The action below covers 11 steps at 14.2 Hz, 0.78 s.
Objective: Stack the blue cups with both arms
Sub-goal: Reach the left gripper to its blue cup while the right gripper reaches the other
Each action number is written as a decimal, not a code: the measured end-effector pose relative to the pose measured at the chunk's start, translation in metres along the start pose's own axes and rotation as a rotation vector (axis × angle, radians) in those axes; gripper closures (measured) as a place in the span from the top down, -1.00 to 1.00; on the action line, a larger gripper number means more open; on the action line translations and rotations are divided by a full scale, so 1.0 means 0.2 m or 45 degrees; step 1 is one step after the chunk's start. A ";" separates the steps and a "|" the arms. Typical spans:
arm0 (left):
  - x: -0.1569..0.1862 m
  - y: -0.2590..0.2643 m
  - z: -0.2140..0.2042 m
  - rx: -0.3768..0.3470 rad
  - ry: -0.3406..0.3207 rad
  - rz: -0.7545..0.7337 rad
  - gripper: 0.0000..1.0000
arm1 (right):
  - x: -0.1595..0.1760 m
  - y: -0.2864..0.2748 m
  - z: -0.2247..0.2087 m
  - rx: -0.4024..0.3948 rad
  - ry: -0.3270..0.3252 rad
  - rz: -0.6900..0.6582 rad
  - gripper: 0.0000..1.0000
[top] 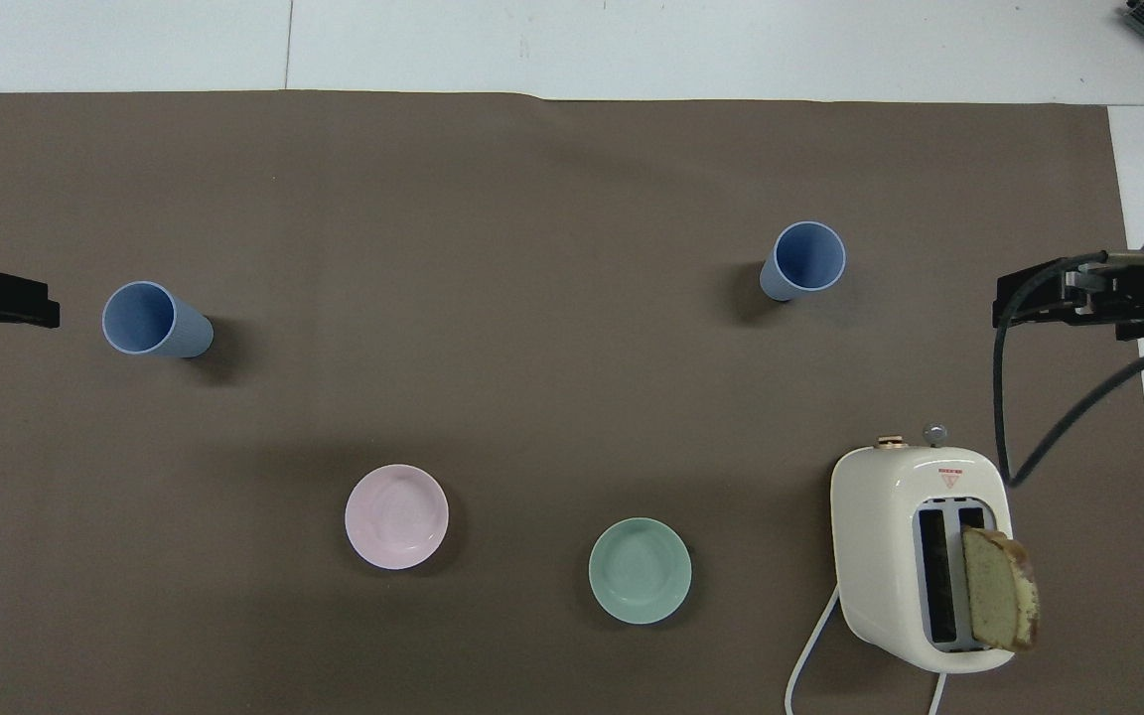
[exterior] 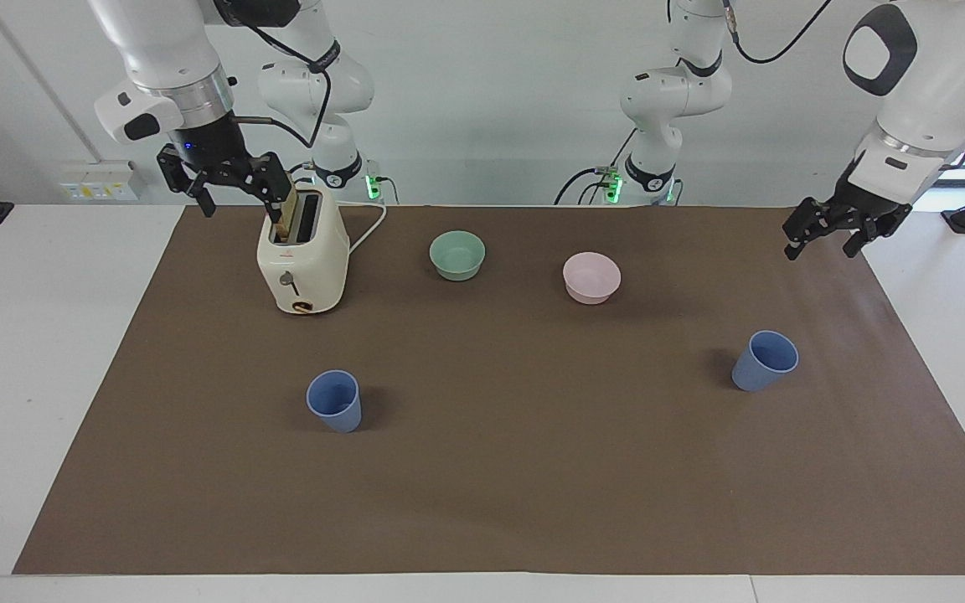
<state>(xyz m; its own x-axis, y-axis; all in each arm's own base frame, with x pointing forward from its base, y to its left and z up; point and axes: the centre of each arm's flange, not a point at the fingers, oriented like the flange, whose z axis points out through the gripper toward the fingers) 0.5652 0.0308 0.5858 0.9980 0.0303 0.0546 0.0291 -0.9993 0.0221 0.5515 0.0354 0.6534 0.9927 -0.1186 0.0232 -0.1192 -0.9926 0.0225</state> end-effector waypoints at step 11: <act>0.12 -0.21 0.46 -0.010 -0.044 -0.086 1.00 | 0.00 0.00 0.00 -0.001 -0.001 0.000 1.00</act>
<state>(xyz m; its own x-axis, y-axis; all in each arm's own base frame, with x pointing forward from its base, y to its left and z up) 0.5934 0.0713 0.4943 0.9952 0.0966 0.0179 0.0960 -0.9949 0.0321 0.5518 0.0352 0.6529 0.9927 -0.1188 0.0224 -0.1193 -0.9926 0.0230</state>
